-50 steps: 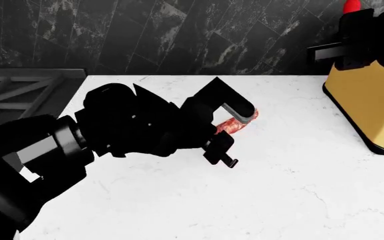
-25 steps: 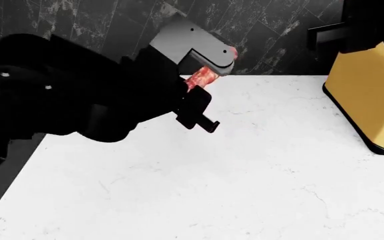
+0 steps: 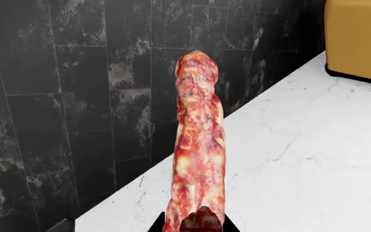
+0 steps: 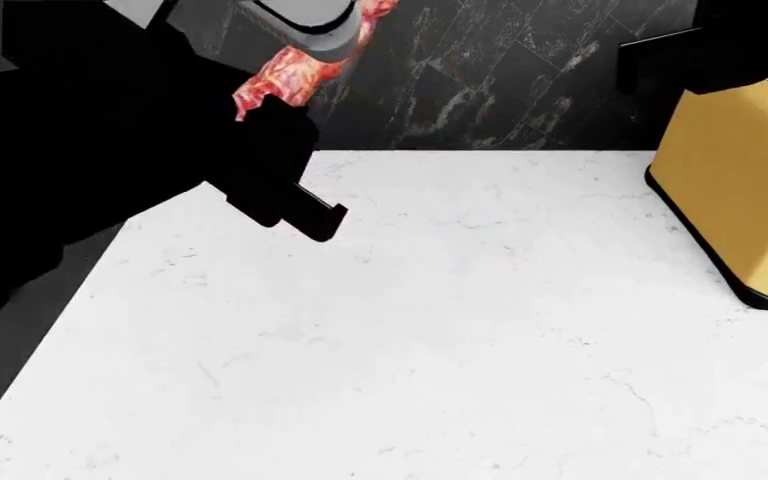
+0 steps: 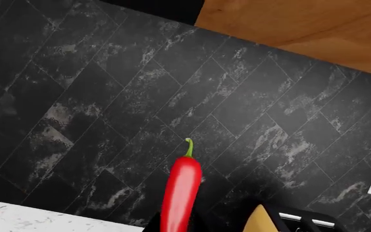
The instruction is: Place both pans onto different burners. Then place the chili pepper and the sausage on different pans.
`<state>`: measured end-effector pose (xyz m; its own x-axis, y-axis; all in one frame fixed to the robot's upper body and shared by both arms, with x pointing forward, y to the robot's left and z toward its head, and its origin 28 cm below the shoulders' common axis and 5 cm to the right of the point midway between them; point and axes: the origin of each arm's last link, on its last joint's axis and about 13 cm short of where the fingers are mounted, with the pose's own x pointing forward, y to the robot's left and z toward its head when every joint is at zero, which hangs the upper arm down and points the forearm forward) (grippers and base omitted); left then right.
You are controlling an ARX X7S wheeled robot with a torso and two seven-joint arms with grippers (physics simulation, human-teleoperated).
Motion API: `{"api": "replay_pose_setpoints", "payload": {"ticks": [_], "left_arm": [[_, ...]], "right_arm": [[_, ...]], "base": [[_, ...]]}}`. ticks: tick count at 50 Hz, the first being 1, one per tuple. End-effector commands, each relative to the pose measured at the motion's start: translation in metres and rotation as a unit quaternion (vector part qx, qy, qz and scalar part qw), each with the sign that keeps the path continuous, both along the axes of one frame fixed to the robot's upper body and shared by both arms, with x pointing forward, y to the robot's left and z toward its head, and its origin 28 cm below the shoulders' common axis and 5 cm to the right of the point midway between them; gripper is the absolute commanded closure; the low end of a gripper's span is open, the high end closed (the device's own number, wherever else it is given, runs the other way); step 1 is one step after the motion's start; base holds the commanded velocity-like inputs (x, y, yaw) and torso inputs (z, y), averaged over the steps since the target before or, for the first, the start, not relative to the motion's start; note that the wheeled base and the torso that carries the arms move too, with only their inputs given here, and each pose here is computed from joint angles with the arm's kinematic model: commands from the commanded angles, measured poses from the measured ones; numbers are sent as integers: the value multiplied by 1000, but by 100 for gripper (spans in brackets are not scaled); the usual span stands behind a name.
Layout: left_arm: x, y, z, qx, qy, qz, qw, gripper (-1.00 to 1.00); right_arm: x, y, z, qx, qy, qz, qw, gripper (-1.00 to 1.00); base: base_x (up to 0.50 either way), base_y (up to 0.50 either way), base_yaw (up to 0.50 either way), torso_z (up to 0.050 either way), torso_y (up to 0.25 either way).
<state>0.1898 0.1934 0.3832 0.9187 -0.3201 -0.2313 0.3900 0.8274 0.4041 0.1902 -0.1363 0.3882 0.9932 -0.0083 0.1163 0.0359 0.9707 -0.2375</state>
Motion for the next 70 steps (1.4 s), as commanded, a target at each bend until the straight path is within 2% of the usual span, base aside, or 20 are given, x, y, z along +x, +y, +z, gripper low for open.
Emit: {"api": "replay_pose_setpoints", "payload": {"ticks": [1,11,24,43,70], "left_arm": [[-18,11,8,0,-18,19,1000,100],[-19,12,9,-4,-21,18,1000,100],[-20,11,11,-6,-23,15,1000,100],[-22,12,12,-8,-24,14,1000,100],[-23,13,14,-11,-26,14,999,100]], "right_arm": [[-3,2,1,-16,-34,21,999,100],[-3,3,-1,-35,-43,25,998,100],[-6,4,-1,-37,-44,33,998,100],[-8,5,0,-46,-48,37,997,100],[-10,6,0,-60,-56,43,996,100]], "base": [[0,0,0,0,0],[0,419,0,0,0],[-9,500,0,0,0],[-441,306,0,0,0],[0,500,0,0,0]]}}
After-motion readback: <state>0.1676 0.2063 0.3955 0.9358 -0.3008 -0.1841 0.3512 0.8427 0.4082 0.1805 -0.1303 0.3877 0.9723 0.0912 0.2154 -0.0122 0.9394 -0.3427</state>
